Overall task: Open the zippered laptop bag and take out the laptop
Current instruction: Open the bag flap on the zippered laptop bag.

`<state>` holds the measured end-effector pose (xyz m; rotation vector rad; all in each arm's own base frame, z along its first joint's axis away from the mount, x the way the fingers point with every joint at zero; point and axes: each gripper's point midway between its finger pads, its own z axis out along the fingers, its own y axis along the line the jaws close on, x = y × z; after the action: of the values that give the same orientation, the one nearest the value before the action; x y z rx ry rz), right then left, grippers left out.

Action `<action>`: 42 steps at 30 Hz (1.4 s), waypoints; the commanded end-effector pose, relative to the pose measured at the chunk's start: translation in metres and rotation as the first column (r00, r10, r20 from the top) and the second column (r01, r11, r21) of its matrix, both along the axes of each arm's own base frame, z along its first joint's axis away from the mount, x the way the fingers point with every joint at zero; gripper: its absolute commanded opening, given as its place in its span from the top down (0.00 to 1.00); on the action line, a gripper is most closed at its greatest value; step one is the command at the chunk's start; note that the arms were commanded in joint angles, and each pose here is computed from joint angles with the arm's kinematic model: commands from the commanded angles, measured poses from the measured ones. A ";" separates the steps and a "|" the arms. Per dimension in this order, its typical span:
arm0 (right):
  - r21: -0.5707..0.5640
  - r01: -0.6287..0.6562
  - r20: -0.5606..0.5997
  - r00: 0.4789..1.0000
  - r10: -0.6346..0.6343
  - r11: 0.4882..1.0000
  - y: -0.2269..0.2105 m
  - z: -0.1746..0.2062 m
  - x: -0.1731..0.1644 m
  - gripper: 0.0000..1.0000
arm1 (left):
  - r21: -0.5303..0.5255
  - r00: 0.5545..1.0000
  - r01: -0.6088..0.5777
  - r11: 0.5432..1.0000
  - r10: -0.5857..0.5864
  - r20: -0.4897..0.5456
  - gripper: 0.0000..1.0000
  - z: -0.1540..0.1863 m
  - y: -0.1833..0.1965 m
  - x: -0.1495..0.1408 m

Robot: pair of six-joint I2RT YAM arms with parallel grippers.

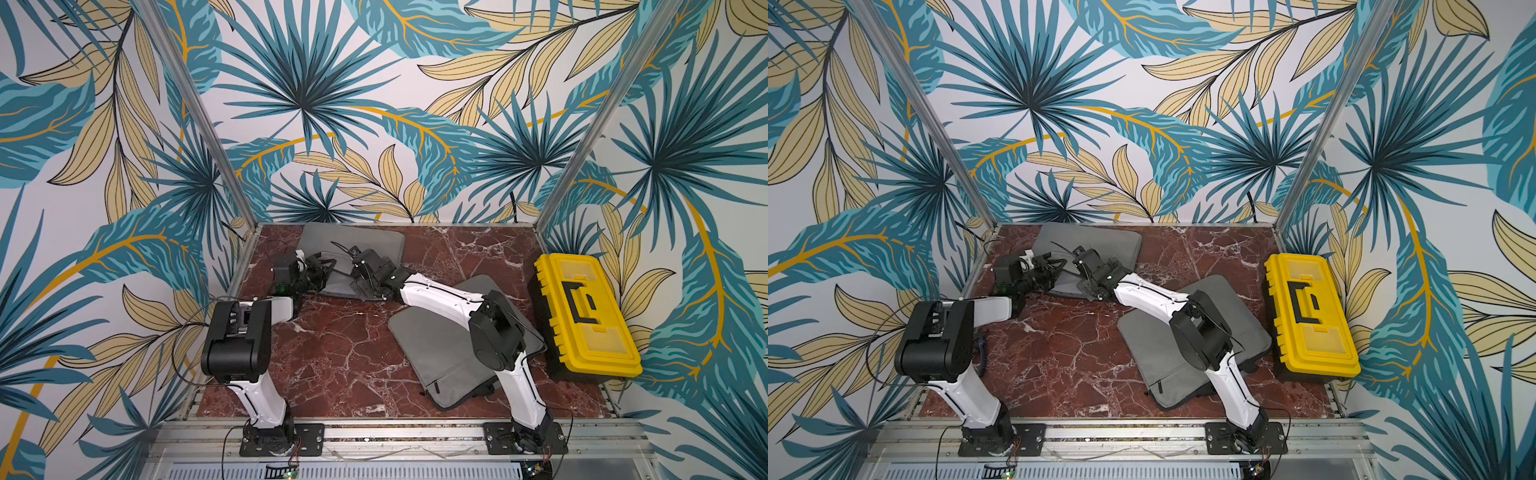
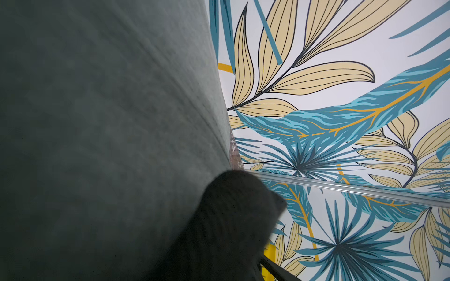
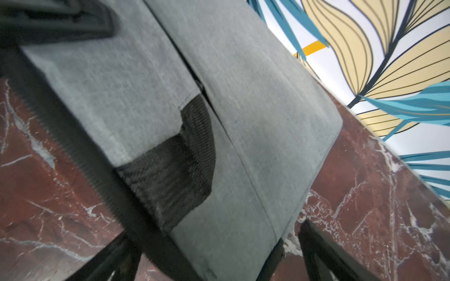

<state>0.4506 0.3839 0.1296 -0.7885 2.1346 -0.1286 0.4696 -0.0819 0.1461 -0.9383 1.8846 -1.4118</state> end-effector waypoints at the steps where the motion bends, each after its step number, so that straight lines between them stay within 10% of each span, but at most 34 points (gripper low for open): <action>1: -0.043 0.029 0.064 0.998 -0.026 0.999 0.001 -0.008 0.016 0.02 | -0.009 0.989 0.039 0.999 -0.037 0.145 1.00 0.054 -0.002 0.003; 11: -0.043 0.013 0.087 0.996 -0.009 0.999 0.012 -0.016 0.039 0.10 | -0.011 0.987 0.032 0.999 -0.030 0.159 1.00 0.061 0.007 -0.009; 15: -0.037 0.035 0.111 0.993 -0.031 0.999 0.013 -0.012 0.046 0.43 | -0.015 0.988 0.033 0.999 -0.030 0.149 0.98 0.057 0.007 -0.011; 18: -0.028 0.034 0.124 0.992 -0.030 0.999 0.015 -0.006 0.047 0.69 | -0.018 0.991 0.026 0.999 -0.024 0.134 0.88 0.052 0.010 -0.013; 24: 0.009 0.037 0.144 0.989 -0.038 0.999 0.019 0.015 0.051 0.83 | 0.010 0.992 -0.012 1.000 0.010 0.126 0.40 0.042 0.020 -0.029; 30: 0.054 0.032 0.133 0.990 -0.039 0.998 0.026 0.031 0.052 0.87 | 0.068 0.990 -0.080 0.994 0.072 0.122 0.00 0.027 0.033 -0.061; 42: 0.159 0.009 0.073 0.997 -0.020 0.987 0.039 0.056 0.045 0.86 | 0.139 0.999 -0.047 0.989 0.045 0.015 0.01 -0.031 0.006 -0.110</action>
<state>0.4970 0.4076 0.1549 -0.7314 2.0881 -0.1260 0.3658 -0.0682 0.1216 -0.9333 1.8922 -1.2803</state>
